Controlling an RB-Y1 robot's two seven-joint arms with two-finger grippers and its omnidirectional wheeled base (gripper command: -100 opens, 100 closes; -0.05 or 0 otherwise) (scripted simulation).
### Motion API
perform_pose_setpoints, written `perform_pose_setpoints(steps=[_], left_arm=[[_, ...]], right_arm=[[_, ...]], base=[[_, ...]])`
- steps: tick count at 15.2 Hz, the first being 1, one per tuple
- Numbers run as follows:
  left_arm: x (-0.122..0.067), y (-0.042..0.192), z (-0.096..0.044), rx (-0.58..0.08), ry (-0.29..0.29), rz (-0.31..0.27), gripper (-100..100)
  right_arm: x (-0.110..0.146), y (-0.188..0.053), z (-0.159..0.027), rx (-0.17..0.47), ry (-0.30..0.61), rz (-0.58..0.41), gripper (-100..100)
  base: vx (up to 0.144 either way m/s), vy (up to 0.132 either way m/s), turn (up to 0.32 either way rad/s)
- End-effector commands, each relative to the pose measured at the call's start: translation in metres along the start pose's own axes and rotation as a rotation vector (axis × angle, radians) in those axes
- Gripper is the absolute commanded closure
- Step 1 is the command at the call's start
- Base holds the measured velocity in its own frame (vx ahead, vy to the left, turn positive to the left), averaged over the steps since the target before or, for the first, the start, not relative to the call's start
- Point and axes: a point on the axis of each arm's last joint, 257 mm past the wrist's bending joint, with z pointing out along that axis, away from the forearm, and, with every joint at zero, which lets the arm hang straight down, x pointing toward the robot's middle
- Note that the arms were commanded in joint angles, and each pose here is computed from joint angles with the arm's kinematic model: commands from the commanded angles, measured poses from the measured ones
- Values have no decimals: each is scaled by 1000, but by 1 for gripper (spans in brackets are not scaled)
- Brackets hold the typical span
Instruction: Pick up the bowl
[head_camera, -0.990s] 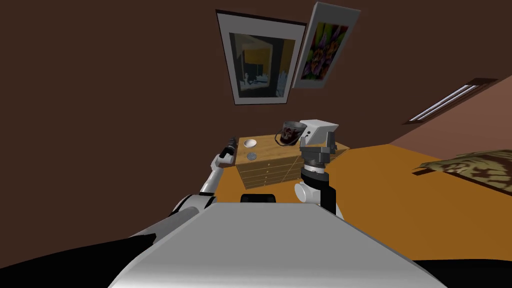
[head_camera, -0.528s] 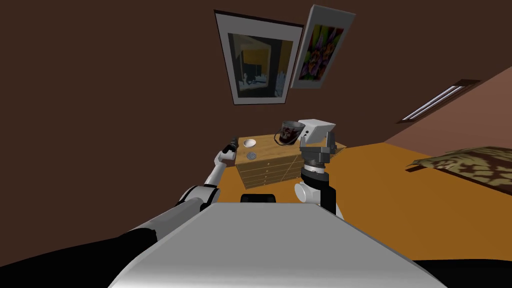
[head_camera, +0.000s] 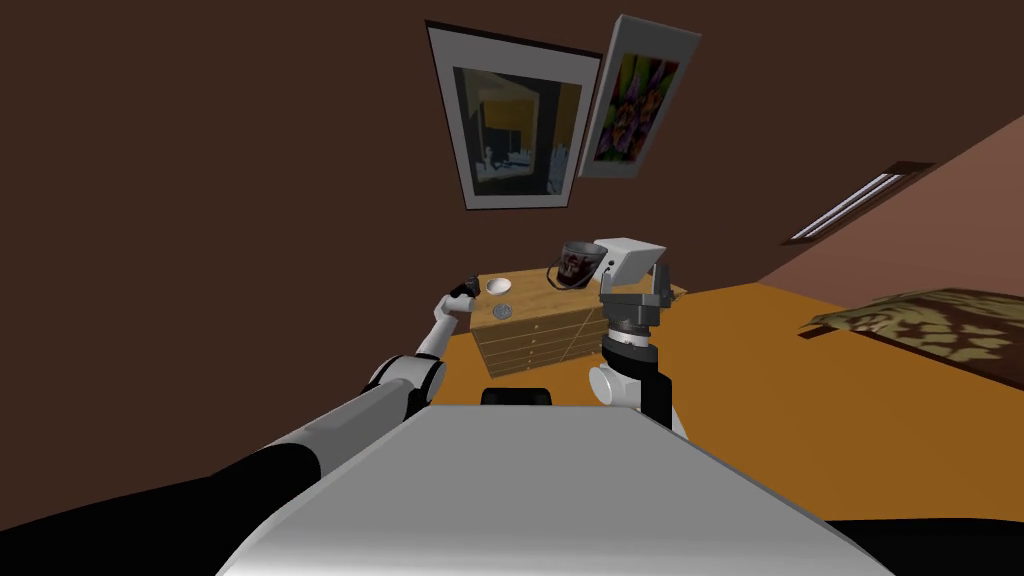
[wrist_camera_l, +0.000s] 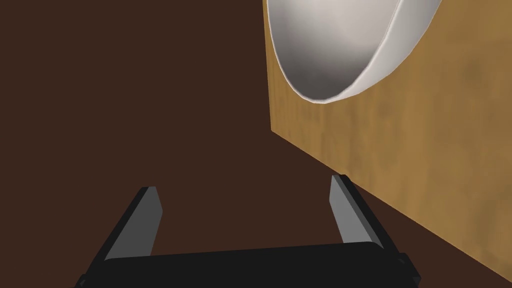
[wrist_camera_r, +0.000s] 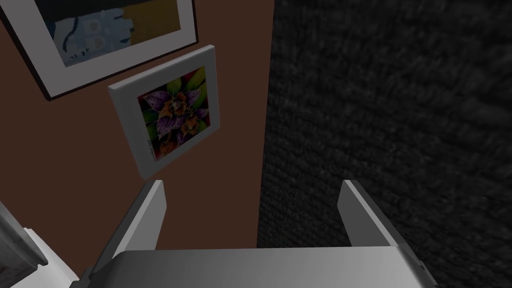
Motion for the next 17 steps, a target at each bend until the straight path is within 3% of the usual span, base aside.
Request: perform_pose_setpoints(steps=[1, 11, 17], left_arm=[[4, 6, 7, -53, -1, -8, -100], [22, 29, 23, -238, -2, -37, -100], [45, 37, 27, -381, 8, -54, -100]], right_arm=[[0, 0, 0, 0, 0, 0, 0], [0, 0, 0, 0, 0, 0, 0], [0, 0, 0, 0, 0, 0, 0]], base=[[-8, 18, -50], [-2, 15, -35], [6, 15, -40]])
